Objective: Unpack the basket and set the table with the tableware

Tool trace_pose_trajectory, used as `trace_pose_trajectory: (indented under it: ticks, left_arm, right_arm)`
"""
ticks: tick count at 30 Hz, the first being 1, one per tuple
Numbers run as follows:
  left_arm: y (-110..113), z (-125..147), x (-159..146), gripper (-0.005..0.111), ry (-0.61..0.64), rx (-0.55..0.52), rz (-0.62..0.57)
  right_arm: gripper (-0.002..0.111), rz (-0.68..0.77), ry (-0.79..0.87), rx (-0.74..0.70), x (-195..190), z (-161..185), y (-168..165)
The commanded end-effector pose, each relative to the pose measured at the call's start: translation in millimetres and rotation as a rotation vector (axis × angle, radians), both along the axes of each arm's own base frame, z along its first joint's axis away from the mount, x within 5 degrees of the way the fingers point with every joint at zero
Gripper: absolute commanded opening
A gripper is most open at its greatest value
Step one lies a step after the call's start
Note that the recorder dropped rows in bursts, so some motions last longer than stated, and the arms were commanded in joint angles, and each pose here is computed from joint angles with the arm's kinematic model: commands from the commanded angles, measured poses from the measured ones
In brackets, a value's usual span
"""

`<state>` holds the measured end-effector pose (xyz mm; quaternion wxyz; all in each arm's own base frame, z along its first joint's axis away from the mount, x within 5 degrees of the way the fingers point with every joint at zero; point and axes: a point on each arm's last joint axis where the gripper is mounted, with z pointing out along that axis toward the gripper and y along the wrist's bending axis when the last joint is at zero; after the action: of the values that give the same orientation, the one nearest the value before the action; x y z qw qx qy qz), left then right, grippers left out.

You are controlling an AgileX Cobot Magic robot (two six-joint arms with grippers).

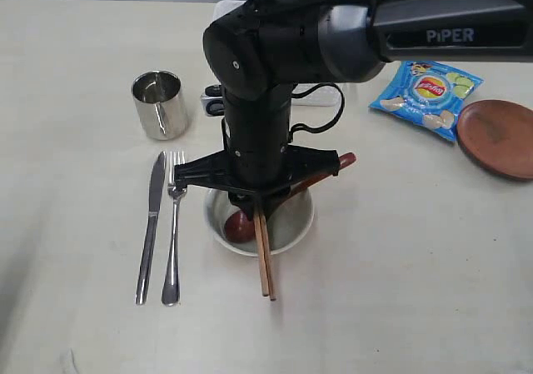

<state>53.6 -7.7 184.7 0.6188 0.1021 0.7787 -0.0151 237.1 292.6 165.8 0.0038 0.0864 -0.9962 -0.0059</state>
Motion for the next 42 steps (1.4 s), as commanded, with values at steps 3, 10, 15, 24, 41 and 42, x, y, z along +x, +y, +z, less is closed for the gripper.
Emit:
trace_pose_trajectory:
  ticks: [3,10,15,24,41,42]
  left_arm:
    - [-0.1,-0.5,-0.2,0.000,0.000,-0.009,0.002]
    - [-0.1,-0.5,-0.2,0.000,0.000,-0.009,0.002]
    - [-0.1,-0.5,-0.2,0.000,0.000,-0.009,0.002]
    - [-0.1,-0.5,-0.2,0.000,0.000,-0.009,0.002]
    - [-0.1,-0.5,-0.2,0.000,0.000,-0.009,0.002]
    - [-0.1,-0.5,-0.2,0.000,0.000,-0.009,0.002]
  right_arm:
    - [0.000,0.007,-0.007,0.010,-4.7,5.2,4.2]
    - [0.000,0.022,-0.006,0.003,-9.2,8.4,5.5]
    - [0.000,0.023,-0.001,-0.006,-9.9,9.4,4.4]
    - [0.000,-0.057,-0.014,-0.003,-7.9,6.3,5.6]
    - [0.039,-0.043,-0.014,-0.016,-8.0,6.3,4.4]
    - [0.044,-0.043,-0.014,-0.016,-8.0,6.3,4.4]
